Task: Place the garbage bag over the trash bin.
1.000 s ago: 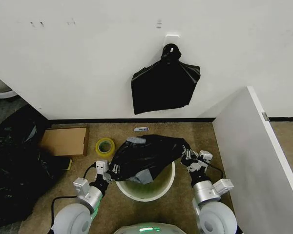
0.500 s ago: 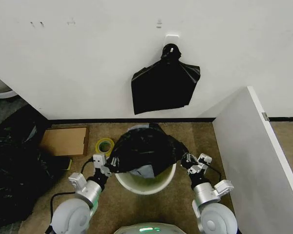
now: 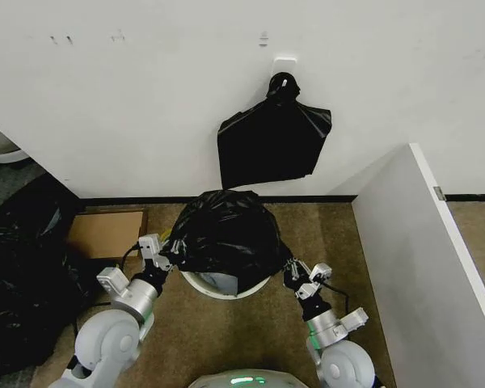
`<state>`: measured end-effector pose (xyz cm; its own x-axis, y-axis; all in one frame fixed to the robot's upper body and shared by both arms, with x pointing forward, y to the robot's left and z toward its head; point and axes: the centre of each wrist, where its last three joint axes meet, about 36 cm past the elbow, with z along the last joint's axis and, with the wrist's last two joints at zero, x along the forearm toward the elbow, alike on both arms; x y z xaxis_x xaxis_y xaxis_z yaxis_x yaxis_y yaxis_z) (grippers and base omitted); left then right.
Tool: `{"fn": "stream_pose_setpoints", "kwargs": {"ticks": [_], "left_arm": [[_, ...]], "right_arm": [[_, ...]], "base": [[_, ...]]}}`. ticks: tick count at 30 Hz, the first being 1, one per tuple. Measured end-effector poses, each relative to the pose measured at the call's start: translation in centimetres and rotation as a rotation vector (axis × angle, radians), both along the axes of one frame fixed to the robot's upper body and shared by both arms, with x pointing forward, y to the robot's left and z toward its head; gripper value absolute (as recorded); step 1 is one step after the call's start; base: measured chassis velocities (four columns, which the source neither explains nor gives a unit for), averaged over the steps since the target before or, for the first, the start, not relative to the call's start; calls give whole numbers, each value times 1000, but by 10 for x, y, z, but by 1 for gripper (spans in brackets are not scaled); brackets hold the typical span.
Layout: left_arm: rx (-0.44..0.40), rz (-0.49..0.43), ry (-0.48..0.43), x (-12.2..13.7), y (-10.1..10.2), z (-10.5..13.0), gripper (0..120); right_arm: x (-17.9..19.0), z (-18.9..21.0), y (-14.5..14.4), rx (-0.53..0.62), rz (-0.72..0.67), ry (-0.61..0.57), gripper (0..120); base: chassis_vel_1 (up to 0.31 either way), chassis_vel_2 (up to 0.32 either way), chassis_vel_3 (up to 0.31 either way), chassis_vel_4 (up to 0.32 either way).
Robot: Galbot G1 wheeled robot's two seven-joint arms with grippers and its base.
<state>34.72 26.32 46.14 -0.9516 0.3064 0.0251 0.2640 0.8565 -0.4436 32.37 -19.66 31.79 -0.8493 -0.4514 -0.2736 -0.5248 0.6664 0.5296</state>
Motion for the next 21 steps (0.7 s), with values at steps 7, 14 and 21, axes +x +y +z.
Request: {"fn": "stream_pose_setpoints", "kwargs": {"ticks": [7,14,21], "left_arm": [[-43,9,-1,4,2,8,0],[-27,-6,9,1,-10,-8,0],[-16,2,11,3,-15,-17,0]], "right_arm": [[16,-21,-6,-14,14,-63,0],[24,-17,-1,-18,-10,-77,10],[13,21,16,-153,-263,103,33]], "base": [[0,0,0,0],[0,0,0,0],[0,0,0,0]]}}
